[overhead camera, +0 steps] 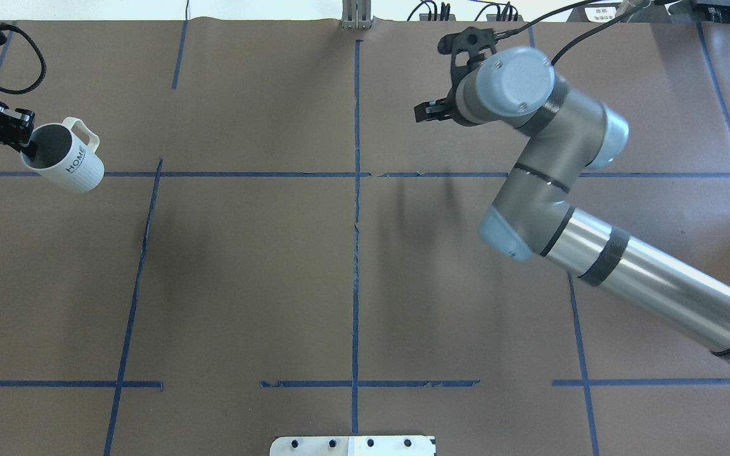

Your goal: Left arm hands cup to right arm to dump lemon

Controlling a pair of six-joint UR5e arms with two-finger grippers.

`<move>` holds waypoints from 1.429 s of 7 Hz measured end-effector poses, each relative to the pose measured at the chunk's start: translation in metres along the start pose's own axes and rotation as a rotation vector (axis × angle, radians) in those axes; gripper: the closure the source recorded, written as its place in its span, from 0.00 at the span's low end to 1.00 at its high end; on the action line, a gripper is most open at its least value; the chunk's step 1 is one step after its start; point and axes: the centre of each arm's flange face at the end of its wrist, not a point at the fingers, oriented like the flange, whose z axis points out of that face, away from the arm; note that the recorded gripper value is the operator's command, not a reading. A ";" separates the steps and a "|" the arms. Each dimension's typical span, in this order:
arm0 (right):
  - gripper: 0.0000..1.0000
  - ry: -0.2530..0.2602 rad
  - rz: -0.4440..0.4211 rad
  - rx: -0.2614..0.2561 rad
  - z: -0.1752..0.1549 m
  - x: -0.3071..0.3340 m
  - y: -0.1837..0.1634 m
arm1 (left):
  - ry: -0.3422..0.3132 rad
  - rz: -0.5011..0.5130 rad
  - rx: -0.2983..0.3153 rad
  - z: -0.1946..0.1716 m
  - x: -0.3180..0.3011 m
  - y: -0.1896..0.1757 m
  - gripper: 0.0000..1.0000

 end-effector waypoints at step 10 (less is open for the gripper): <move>0.00 -0.005 -0.178 -0.280 -0.173 0.296 0.008 | -0.041 -0.270 -0.038 0.081 -0.040 0.055 0.00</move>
